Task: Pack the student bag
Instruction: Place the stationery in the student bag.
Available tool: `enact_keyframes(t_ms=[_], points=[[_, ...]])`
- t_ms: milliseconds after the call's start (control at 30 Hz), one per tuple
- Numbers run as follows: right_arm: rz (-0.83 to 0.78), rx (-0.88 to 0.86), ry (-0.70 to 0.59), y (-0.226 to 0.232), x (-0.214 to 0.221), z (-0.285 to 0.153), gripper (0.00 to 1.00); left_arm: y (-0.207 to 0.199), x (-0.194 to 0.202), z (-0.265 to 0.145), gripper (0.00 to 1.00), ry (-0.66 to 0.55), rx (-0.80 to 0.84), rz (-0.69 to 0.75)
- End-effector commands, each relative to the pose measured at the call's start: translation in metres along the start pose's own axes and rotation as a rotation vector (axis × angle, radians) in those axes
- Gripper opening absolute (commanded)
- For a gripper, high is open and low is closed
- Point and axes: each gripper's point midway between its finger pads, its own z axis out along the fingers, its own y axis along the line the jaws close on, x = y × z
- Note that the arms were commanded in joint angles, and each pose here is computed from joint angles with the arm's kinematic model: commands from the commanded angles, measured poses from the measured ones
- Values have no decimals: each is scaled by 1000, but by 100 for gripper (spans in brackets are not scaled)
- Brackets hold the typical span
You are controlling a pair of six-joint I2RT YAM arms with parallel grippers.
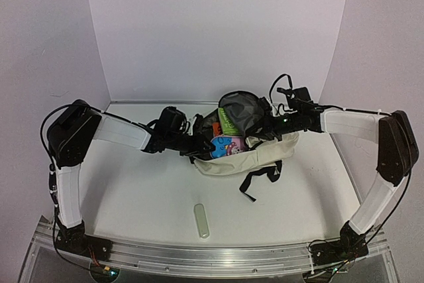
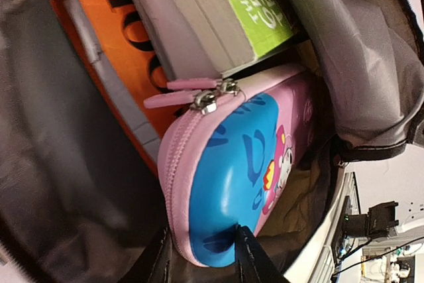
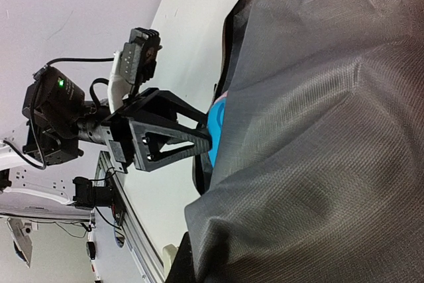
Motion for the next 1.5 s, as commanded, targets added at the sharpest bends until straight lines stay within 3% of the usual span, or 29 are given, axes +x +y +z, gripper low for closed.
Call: enact_keyframes(t_ms=[0, 367, 600, 967, 1467], points=[[-72, -76, -38, 29, -12, -13, 0, -26, -10, 20, 31, 4, 81, 56], [-69, -79, -37, 30, -11, -13, 0, -61, -10, 54, 24, 34, 191, 111], [-64, -81, -36, 30, -10, -13, 0, -73, -23, 60, 32, -1, 226, 124], [-64, -80, -36, 29, -10, -13, 0, -74, -25, 79, 32, 27, 256, 116], [-77, -72, -37, 27, -8, -13, 0, -93, -37, 43, 53, 4, 176, 186]])
